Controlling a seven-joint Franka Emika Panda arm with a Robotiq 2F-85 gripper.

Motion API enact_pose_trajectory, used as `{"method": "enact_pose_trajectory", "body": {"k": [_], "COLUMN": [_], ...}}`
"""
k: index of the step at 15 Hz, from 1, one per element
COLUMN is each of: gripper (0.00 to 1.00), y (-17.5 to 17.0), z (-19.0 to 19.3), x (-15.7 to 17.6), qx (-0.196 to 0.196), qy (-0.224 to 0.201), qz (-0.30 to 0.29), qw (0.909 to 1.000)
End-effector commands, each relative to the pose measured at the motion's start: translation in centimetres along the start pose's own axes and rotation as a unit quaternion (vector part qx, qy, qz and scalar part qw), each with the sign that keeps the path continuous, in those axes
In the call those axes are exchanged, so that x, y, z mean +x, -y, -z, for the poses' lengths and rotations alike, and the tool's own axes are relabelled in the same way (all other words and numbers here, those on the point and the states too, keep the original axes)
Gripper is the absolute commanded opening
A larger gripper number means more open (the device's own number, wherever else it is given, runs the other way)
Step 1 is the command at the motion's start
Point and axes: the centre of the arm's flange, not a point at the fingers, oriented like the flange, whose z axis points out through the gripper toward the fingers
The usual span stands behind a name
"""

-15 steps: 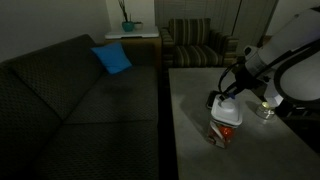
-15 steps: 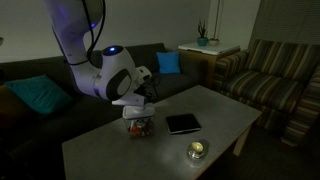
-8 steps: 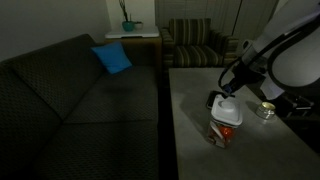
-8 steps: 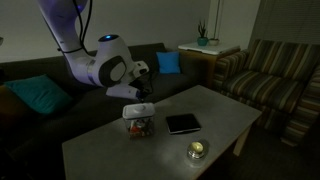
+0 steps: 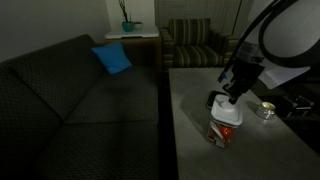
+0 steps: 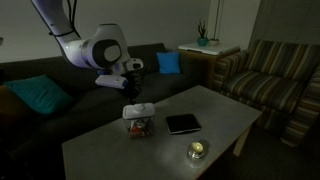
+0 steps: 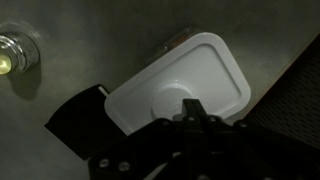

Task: Place the lid on the container and push the button

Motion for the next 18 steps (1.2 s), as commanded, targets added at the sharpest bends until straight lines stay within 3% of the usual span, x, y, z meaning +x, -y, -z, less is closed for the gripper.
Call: {"method": "enact_pose_trajectory", "body": {"k": [1, 6, 9, 18], "gripper": [0.0, 0.0, 0.0, 0.0], "y": [-2.8, -6.7, -8.6, -8.7], "z": [-1.8, -3.8, -5.0, -4.6], "x": [1.4, 2.1, 2.2, 3.1], "qx": [0.027, 0.033, 0.044, 0.071], "qy": [0.017, -0.027, -0.021, -0.025], "qz": [-0.002, -0.022, -0.028, -0.026], "qw": [0.9995, 0.9989, 0.9984, 0.9968]}}
